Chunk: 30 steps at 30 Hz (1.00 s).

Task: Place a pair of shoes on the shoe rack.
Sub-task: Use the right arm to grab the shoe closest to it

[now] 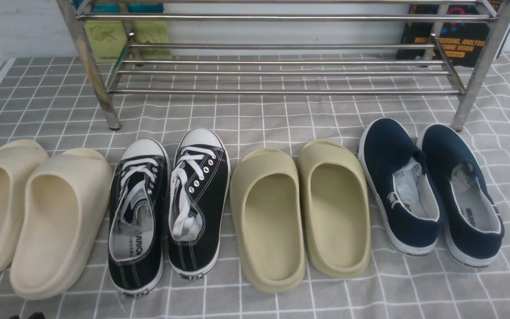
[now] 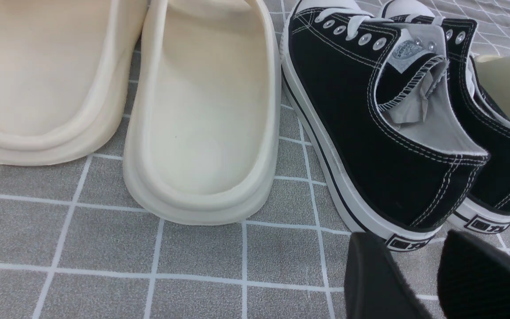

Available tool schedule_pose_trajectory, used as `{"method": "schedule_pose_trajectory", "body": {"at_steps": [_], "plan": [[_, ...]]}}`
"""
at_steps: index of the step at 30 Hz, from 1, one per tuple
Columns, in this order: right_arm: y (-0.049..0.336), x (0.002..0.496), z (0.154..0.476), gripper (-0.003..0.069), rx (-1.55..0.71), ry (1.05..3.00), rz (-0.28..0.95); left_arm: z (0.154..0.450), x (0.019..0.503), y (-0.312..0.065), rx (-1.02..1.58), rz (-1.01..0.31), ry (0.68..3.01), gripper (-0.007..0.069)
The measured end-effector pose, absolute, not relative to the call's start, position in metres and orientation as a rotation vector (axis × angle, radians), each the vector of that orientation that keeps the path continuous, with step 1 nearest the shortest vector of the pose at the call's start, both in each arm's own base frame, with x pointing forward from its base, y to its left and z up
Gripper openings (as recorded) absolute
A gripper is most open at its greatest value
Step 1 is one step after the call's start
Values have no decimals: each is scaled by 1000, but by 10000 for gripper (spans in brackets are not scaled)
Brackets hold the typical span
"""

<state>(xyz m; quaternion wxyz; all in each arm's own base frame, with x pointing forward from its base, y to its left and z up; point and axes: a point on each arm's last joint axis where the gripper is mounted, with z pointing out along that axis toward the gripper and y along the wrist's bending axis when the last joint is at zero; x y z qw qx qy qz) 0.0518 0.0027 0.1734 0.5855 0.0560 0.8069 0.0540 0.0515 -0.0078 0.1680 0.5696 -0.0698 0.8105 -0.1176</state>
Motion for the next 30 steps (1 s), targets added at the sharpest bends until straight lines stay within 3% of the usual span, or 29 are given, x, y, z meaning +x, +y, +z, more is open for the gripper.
{"method": "schedule_pose_trajectory", "body": {"at_steps": [30], "plan": [[3,52,173,117,127,1881,123,168,52,-8,-164,-276,1903,239]]}}
